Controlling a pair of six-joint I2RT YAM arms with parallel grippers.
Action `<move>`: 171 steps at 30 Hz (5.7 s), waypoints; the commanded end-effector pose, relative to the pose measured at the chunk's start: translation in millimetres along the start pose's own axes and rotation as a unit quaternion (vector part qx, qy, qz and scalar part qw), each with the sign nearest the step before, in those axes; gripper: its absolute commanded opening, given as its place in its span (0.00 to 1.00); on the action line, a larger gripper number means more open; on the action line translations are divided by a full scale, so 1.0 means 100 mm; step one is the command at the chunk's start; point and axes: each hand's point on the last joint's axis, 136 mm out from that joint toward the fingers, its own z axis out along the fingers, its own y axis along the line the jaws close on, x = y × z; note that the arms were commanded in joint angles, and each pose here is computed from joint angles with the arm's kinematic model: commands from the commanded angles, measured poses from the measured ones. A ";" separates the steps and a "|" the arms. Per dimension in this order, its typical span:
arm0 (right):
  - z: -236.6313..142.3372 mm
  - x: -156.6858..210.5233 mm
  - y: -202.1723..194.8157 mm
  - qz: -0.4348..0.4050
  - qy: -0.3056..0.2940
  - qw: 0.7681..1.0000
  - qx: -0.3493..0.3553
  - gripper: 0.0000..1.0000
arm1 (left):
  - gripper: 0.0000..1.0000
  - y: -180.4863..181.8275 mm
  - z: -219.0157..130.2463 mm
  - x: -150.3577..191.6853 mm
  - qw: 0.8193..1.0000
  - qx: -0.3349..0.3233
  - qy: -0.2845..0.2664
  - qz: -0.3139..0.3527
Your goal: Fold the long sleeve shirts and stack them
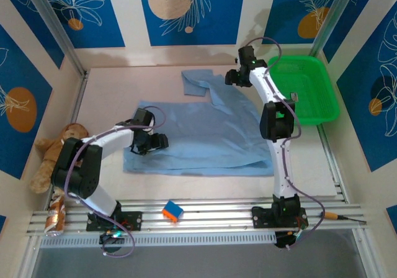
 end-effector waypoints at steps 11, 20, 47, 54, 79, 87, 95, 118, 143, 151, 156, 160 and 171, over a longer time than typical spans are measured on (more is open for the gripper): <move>0.35 0.24 0.05 0.050 0.061 0.995 -0.061 0.65 | 0.73 -0.13 -0.31 0.00 0.998 0.053 -0.021 -0.026; 0.49 0.27 -0.08 0.071 0.061 0.994 -0.051 0.64 | 0.76 -0.34 -1.00 -0.18 0.993 0.074 -0.085 0.021; 0.11 -0.19 0.17 0.050 -0.022 0.996 -0.068 0.00 | 0.71 0.62 -0.55 -1.83 0.994 -0.055 -0.094 0.023; -0.07 -0.20 0.27 0.036 -0.033 0.997 -0.066 0.00 | 0.68 0.65 -0.25 -2.15 0.993 -0.055 -0.093 0.057; 0.16 -0.03 0.00 0.029 0.018 0.997 -0.068 0.56 | 0.09 0.51 0.15 -2.10 0.991 0.018 -0.054 0.117; 0.30 0.09 0.08 0.046 0.040 0.994 -0.091 0.63 | 0.00 0.44 0.01 -2.09 0.990 0.027 -0.070 0.118; 0.53 0.36 0.21 0.031 0.073 0.994 -0.070 0.62 | 0.00 0.36 -0.11 -2.05 0.989 0.044 -0.080 0.113; 0.63 0.80 -0.15 0.029 0.123 0.985 0.115 0.08 | 0.00 0.07 -0.49 -1.95 0.986 0.075 -0.107 0.105; -0.20 -0.25 0.11 0.031 -0.072 0.995 0.059 0.00 | 0.57 0.36 -0.53 -1.90 0.989 0.052 -0.118 0.068; -0.17 -0.23 0.11 0.032 -0.066 0.996 0.054 0.00 | 0.65 0.47 -0.39 -1.87 0.991 0.045 -0.103 0.070; -0.12 -0.17 0.10 0.032 -0.057 0.996 0.054 0.00 | 0.66 0.55 -0.27 -1.89 0.992 0.030 -0.092 0.084; -0.12 -0.16 0.09 0.031 -0.055 0.997 0.054 0.00 | 0.65 0.65 -0.21 -1.97 0.992 -0.003 -0.092 0.091; -0.11 -0.13 0.04 0.033 -0.046 0.997 0.054 0.00 | 0.63 0.77 -0.01 -2.14 0.990 -0.033 -0.076 0.118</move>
